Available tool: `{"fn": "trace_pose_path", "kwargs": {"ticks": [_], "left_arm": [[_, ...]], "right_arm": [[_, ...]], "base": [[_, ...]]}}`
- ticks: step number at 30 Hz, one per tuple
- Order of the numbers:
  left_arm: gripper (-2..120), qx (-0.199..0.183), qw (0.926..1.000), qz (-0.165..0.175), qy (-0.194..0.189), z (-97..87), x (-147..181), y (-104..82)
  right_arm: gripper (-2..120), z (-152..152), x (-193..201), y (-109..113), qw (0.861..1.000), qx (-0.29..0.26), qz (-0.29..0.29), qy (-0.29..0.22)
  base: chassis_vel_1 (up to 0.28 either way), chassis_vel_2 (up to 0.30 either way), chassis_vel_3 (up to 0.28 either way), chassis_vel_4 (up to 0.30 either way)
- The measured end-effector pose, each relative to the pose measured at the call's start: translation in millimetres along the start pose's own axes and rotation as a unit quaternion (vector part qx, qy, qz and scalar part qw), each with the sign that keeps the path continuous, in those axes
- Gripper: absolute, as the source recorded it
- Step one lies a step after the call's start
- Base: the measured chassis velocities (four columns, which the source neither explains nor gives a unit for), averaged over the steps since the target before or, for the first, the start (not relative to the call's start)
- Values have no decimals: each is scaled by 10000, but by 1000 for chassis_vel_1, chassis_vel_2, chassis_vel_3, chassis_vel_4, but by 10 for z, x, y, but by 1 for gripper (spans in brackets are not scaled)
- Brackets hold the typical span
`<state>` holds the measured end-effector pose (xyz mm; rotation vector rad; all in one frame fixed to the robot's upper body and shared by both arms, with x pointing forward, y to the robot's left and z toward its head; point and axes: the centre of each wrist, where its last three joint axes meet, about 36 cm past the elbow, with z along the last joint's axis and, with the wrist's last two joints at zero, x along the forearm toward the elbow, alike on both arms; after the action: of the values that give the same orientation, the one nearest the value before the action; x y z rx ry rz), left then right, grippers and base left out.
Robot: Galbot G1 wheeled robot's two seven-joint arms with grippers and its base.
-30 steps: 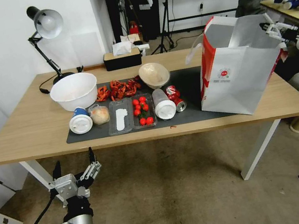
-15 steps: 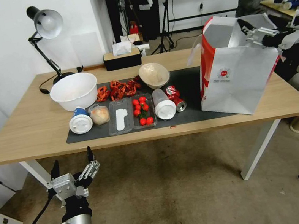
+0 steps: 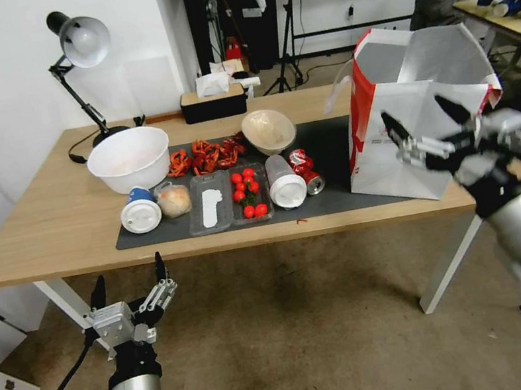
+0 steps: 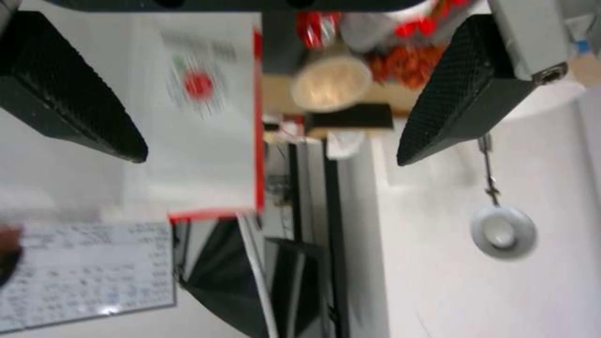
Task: Pick up the food delivery bag from the floor and place it on the table.
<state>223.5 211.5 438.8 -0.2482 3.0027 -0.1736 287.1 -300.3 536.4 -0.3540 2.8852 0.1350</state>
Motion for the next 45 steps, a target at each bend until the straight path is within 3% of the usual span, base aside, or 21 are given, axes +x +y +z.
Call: {"fn": "trace_pose_path", "kwargs": {"ticks": [11, 14, 19, 31, 45], "left_arm": [[100, 4, 9995, 297, 54, 121, 21, 13], [100, 53, 9986, 528, 87, 221, 42, 19], [100, -12, 9979, 634, 136, 347, 66, 51], [100, -85, 9976, 654, 209, 464, 47, 87], [100, -44, 9968, 743, 288, 467, 51, 90]], "right_arm": [[100, 601, 590, 147, 9975, 96, 694, 98], [100, 858, 727, 180, 9953, 131, 945, 179], [100, 1077, 832, 233, 9935, 63, 1082, 350], [100, 1239, 817, 205, 9919, -28, 1120, 602], [100, 1243, 815, 186, 9918, -25, 1105, 649]], "base": [[0, 0, 0, 0], [0, 0, 0, 0], [0, 0, 0, 0], [0, 0, 0, 0], [0, 0, 0, 0]]}}
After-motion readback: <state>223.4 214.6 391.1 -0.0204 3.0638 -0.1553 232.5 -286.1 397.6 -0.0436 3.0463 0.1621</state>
